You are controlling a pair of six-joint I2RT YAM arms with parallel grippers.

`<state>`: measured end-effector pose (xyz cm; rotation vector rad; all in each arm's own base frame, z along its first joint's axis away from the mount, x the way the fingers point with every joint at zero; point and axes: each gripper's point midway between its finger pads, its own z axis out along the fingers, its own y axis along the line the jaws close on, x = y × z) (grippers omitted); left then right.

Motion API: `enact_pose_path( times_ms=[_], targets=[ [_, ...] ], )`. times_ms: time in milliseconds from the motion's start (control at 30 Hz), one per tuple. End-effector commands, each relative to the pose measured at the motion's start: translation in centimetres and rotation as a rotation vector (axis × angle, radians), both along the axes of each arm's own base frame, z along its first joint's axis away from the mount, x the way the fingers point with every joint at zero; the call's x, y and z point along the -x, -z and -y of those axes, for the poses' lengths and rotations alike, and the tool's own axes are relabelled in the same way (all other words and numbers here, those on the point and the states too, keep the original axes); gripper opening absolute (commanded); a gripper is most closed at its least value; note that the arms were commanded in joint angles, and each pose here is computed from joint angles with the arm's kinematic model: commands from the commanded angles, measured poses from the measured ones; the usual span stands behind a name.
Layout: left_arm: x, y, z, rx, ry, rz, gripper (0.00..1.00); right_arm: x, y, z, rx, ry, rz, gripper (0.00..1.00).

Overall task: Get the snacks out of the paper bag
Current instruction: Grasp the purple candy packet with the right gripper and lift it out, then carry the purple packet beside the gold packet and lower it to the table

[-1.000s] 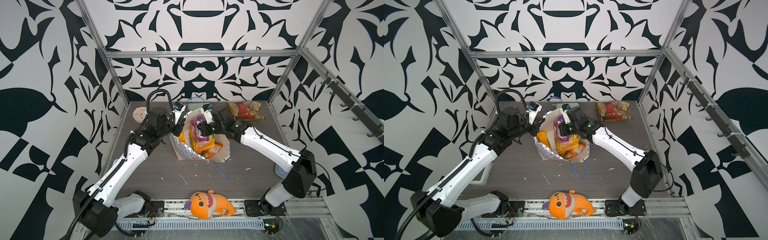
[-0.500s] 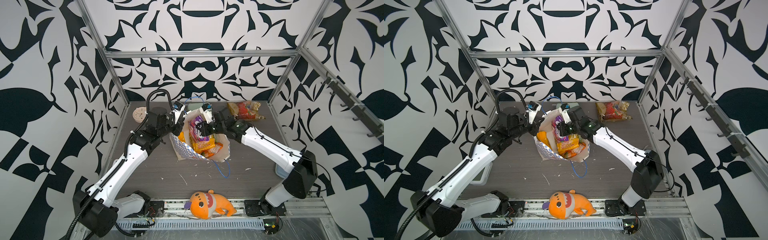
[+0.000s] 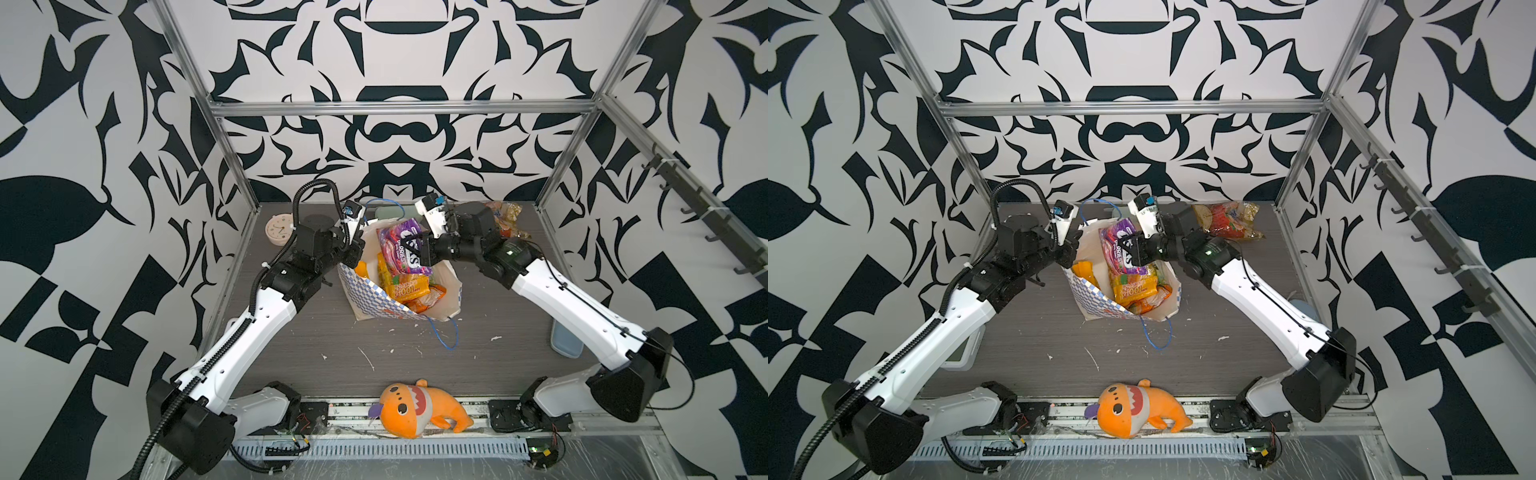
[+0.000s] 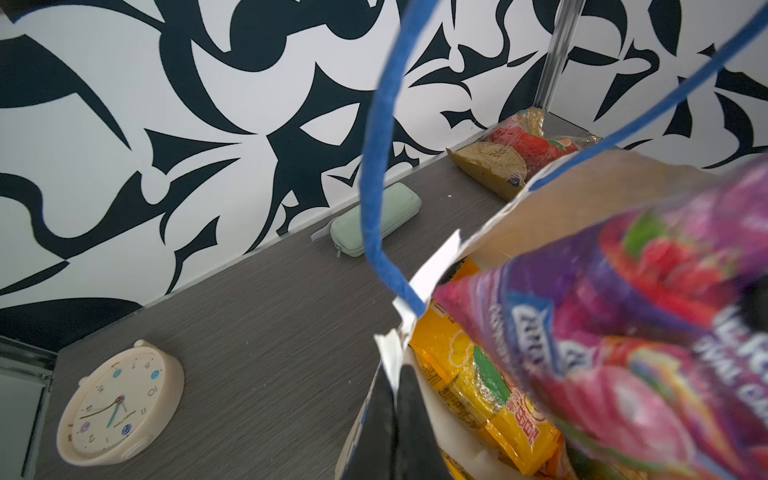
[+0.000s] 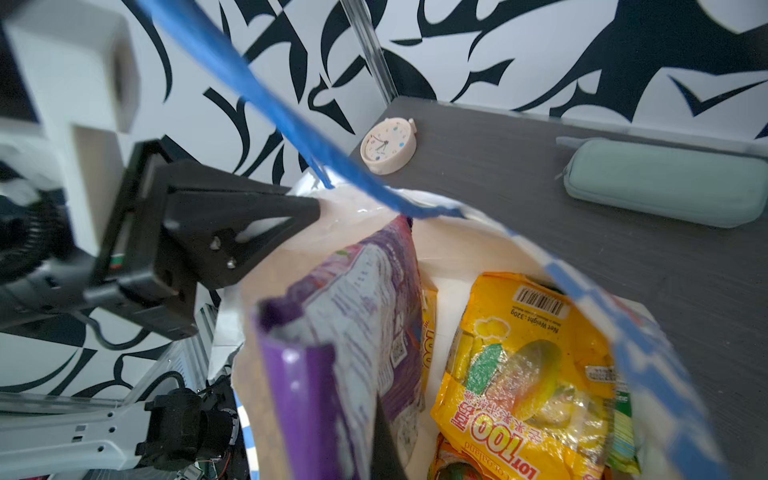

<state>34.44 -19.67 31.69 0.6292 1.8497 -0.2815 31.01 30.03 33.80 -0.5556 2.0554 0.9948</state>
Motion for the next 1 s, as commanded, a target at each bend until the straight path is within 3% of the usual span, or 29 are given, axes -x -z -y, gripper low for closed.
enact_pose_path(
  times_ms=[0,400,967],
  targets=[
    [-0.4,-3.6,-0.5,0.054,-0.037,0.124,0.00,0.1,-4.6,1.3,-0.101,-0.009,0.102,0.00],
    [-0.7,-3.4,-1.6,0.031,-0.092,0.147,0.00,0.0,-9.2,6.2,-0.209,0.054,0.148,0.00],
    [-0.9,-3.7,-2.8,0.023,-0.154,0.196,0.00,1.5,-13.8,9.5,-0.332,0.071,0.168,0.00]
  ],
)
